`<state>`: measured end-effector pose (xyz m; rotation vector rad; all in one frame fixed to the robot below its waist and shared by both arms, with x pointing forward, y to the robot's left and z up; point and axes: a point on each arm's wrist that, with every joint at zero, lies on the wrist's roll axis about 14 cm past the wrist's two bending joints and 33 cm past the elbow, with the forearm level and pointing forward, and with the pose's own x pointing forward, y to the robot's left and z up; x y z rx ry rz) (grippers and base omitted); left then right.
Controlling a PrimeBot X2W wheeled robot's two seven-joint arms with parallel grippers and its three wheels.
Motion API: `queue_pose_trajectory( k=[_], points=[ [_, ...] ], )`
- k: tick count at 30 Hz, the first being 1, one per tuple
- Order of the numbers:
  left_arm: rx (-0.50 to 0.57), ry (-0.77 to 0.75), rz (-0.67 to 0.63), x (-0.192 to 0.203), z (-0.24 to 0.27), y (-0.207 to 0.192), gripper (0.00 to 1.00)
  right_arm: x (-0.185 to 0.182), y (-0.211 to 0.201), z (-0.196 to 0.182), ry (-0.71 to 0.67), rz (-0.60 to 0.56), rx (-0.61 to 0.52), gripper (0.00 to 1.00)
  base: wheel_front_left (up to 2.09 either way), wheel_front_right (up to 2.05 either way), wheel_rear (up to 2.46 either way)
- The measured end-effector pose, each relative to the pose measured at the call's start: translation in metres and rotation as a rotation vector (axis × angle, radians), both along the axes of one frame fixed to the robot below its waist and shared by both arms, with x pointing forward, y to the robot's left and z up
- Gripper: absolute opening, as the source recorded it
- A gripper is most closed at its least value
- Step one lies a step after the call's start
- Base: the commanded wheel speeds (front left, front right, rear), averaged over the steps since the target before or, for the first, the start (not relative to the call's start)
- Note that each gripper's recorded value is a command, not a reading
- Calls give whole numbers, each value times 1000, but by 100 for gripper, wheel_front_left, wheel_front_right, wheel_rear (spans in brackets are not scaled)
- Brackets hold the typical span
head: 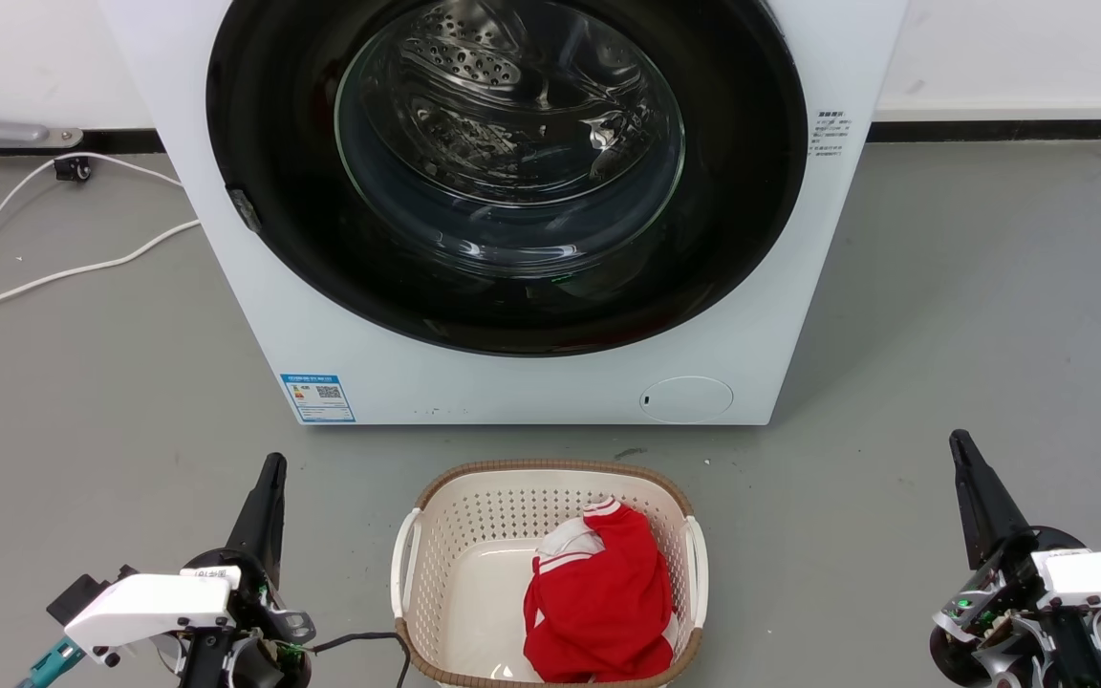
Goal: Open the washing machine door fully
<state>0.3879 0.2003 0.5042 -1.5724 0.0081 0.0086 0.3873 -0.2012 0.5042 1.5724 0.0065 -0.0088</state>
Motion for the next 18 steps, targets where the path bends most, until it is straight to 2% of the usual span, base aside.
queue_pose_trajectory(
  k=[10, 11, 15, 18],
  points=[
    [0, 0, -1, 0, 0, 0, 0, 0, 0, 0, 0, 1, -3, 0, 0, 0, 0],
    [-1, 5, -1, 0, -2, 0, 100, -1, 0, -1, 4, 1, -2, 100, 0, 0, 0],
    [-6, 53, 2, -8, -18, -2, 100, -9, 0, -19, 55, -6, 2, 100, 0, 0, 0],
    [-4, 42, 12, -7, -14, -1, 100, -9, 1, -18, 52, -10, -4, 100, 0, 0, 0]
  ],
)
